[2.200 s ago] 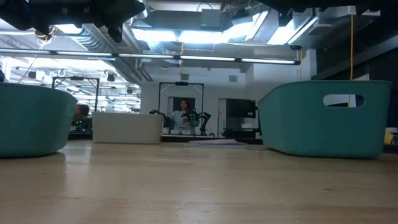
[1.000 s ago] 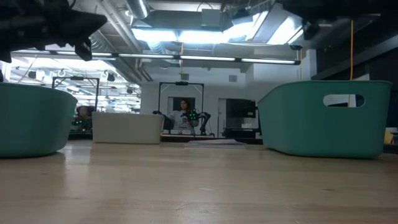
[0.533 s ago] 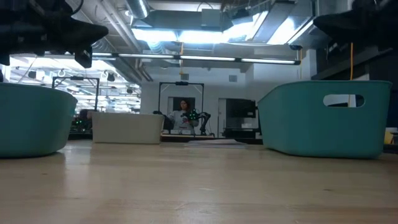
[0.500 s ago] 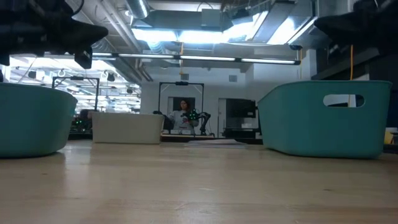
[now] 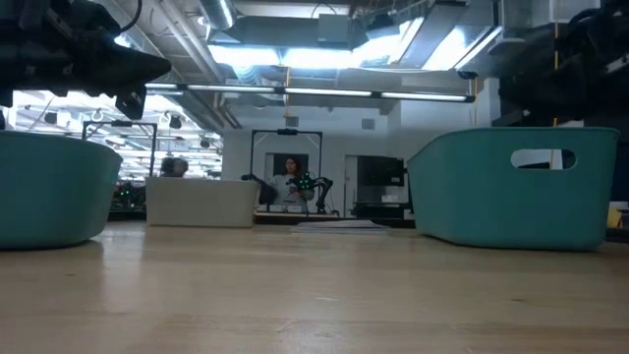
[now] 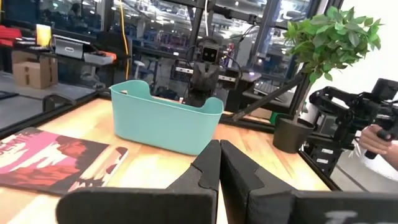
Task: Sort & place blocks by color
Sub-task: Return To Home Position
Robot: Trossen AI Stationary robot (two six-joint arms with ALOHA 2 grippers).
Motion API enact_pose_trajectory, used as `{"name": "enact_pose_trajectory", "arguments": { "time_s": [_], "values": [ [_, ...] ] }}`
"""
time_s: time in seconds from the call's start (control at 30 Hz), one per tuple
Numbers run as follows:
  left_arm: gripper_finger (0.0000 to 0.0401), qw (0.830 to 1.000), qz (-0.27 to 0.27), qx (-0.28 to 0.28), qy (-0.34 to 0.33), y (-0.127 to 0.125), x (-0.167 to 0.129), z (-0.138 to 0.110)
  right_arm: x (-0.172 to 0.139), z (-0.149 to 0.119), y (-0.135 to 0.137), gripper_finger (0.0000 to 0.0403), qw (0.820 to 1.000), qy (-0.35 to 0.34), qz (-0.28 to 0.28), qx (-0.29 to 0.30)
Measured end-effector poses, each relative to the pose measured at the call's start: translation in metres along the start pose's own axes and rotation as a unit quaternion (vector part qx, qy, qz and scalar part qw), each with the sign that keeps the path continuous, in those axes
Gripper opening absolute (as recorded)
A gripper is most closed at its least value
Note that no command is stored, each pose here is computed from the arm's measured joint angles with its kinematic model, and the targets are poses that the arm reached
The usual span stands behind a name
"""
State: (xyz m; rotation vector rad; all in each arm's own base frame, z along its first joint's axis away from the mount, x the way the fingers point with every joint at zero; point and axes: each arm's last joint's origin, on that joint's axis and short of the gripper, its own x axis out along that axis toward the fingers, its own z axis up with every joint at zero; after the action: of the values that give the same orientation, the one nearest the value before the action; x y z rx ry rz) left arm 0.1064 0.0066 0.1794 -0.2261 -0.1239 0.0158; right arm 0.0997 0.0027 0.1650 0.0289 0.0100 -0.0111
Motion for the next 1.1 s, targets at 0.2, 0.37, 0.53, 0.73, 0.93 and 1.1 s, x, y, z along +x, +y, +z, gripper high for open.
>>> {"name": "enact_pose_trajectory", "arguments": {
  "time_s": [0.2, 0.37, 0.53, 0.73, 0.93, 1.1],
  "values": [
    [0.0000, 1.000, 0.000, 0.000, 0.000, 0.0000, 0.0000, 0.0000, 0.0013, -0.0023, 0.0022, 0.0016, 0.998, 0.017, 0.036, 0.046],
    [0.0000, 1.000, 0.000, 0.000, 0.000, 0.0001, 0.0000, -0.0002, 0.0013, -0.0021, 0.0022, 0.0018, 0.998, 0.016, 0.036, 0.047],
    [0.0000, 1.000, 0.000, 0.000, 0.000, 0.0001, 0.0000, -0.0002, 0.0013, -0.0021, 0.0022, 0.0018, 0.998, 0.016, 0.036, 0.047],
    [0.0000, 1.000, 0.000, 0.000, 0.000, 0.0001, 0.0000, -0.0002, 0.0013, -0.0019, 0.0021, 0.0014, 0.998, 0.016, 0.036, 0.047],
    [0.0000, 1.000, 0.000, 0.000, 0.000, 0.0001, 0.0000, -0.0002, 0.0013, -0.0018, 0.0021, 0.0015, 0.998, 0.016, 0.035, 0.047],
    [0.0000, 1.000, 0.000, 0.000, 0.000, 0.0001, 0.0000, -0.0002, 0.0013, -0.0018, 0.0021, 0.0015, 0.998, 0.016, 0.035, 0.047]
  ]
}}
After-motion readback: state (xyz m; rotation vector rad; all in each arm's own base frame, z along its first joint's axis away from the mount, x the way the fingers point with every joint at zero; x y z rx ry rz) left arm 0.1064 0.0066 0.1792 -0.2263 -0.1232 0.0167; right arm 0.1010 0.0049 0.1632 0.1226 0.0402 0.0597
